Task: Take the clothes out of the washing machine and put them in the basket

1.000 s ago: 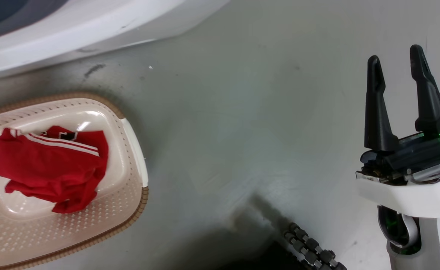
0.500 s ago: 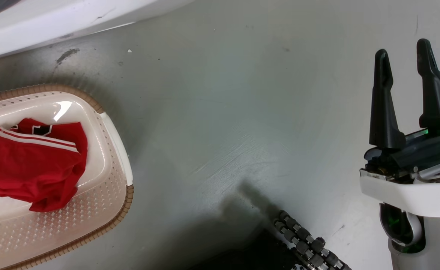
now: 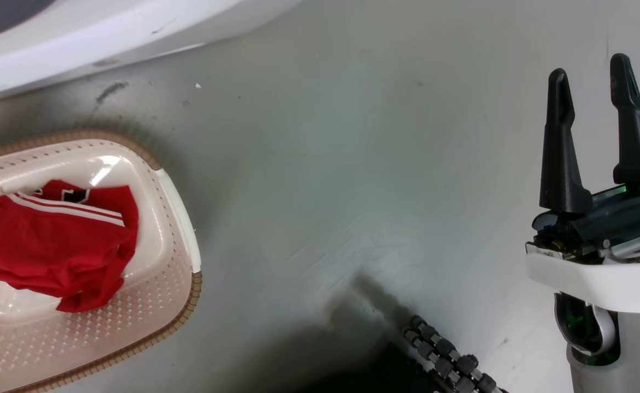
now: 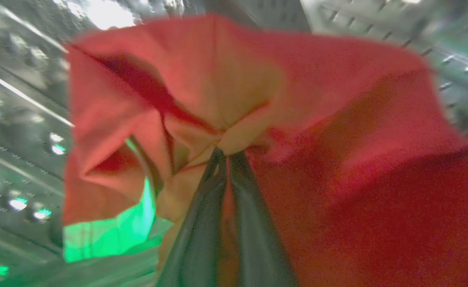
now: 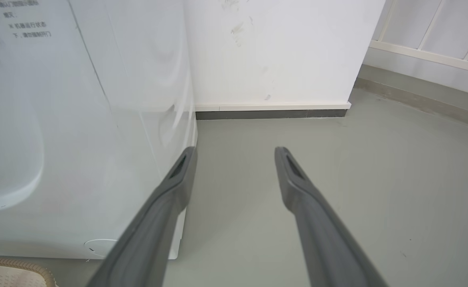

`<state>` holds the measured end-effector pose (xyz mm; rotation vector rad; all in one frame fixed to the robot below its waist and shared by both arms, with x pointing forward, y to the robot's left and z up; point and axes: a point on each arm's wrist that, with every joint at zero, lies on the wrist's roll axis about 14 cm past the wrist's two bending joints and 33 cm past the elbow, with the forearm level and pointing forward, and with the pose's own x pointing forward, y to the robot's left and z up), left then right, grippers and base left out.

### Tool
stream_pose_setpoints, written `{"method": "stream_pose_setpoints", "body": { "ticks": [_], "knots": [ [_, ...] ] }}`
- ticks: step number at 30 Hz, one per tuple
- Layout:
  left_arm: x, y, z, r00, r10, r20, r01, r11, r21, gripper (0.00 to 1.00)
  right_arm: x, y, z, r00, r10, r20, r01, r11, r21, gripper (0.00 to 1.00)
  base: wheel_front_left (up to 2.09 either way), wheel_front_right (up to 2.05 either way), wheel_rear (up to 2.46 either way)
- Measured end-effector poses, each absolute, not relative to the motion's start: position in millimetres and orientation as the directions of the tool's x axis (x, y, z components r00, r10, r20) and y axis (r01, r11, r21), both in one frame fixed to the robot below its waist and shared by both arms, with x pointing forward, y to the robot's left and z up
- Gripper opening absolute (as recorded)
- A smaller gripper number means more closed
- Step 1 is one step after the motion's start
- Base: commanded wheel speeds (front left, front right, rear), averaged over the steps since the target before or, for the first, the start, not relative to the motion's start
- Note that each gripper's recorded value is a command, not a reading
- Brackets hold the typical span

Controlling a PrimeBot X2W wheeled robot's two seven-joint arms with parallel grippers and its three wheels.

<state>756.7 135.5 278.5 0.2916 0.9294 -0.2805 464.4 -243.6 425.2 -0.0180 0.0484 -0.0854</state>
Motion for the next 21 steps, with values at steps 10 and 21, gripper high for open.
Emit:
{"method": "stream_pose_setpoints", "body": {
  "ticks": [10,21],
  "knots": [
    [757.5,126.7,338.1,0.755,-0.210,-0.621,0.358,0.926,0.122,0.00,458.9,-237.6,459.5,0.997,-0.068,0.028,0.069,0.997,-0.029,1.00,0.00,0.00,0.00],
    [716.9,122.6,391.3,0.856,-0.282,-0.433,0.365,0.923,0.121,0.00,442.2,-223.6,493.5,0.995,-0.038,0.097,0.040,0.999,-0.024,1.00,0.00,0.00,0.00]
  ]
}}
